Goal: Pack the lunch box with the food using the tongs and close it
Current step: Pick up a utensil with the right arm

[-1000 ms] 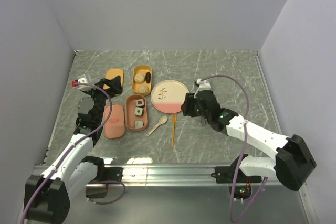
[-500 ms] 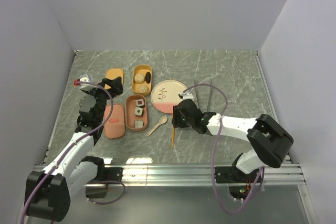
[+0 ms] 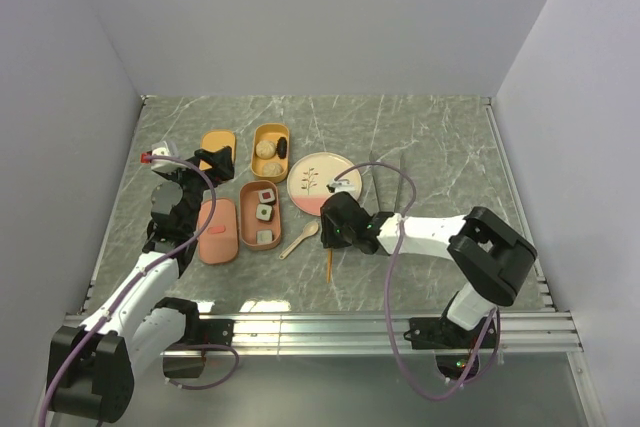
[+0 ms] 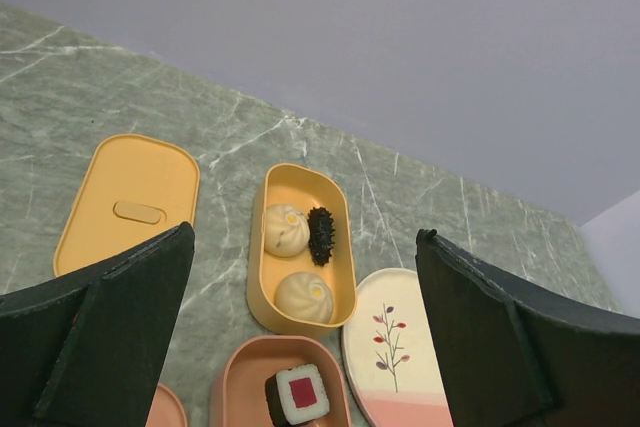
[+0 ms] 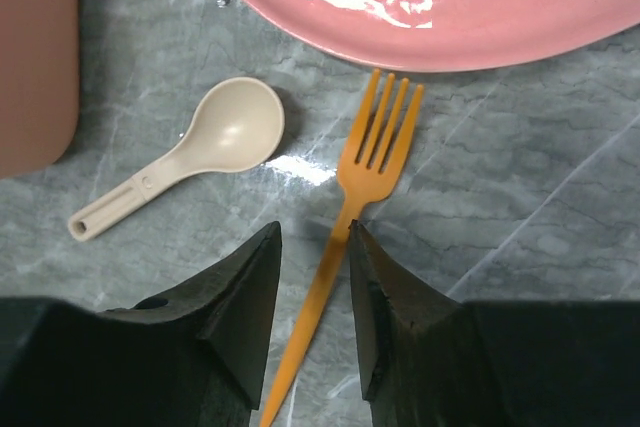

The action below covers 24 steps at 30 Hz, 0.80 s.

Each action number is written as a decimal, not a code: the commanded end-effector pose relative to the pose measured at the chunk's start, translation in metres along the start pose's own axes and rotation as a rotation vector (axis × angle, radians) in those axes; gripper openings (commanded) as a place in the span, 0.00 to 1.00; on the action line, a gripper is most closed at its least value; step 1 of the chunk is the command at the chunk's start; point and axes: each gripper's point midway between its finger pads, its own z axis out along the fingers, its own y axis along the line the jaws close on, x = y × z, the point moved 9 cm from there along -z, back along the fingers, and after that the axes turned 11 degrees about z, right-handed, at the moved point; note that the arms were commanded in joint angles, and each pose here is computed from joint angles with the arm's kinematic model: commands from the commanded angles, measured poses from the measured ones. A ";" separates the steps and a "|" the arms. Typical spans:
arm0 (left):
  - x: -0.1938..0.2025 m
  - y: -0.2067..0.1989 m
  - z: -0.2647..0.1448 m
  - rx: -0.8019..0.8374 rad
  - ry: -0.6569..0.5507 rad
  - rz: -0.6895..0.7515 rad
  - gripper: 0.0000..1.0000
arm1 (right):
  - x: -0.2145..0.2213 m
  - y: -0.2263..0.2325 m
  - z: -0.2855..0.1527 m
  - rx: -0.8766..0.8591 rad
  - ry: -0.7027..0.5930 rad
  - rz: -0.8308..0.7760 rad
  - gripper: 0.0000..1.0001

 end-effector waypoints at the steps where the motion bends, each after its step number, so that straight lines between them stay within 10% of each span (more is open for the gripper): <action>1: -0.017 -0.006 0.002 0.035 -0.053 -0.002 1.00 | -0.004 0.007 0.002 0.041 -0.013 0.001 0.40; 24: -0.017 -0.005 0.000 0.028 -0.058 -0.006 0.99 | -0.017 0.022 -0.006 0.085 -0.046 -0.061 0.04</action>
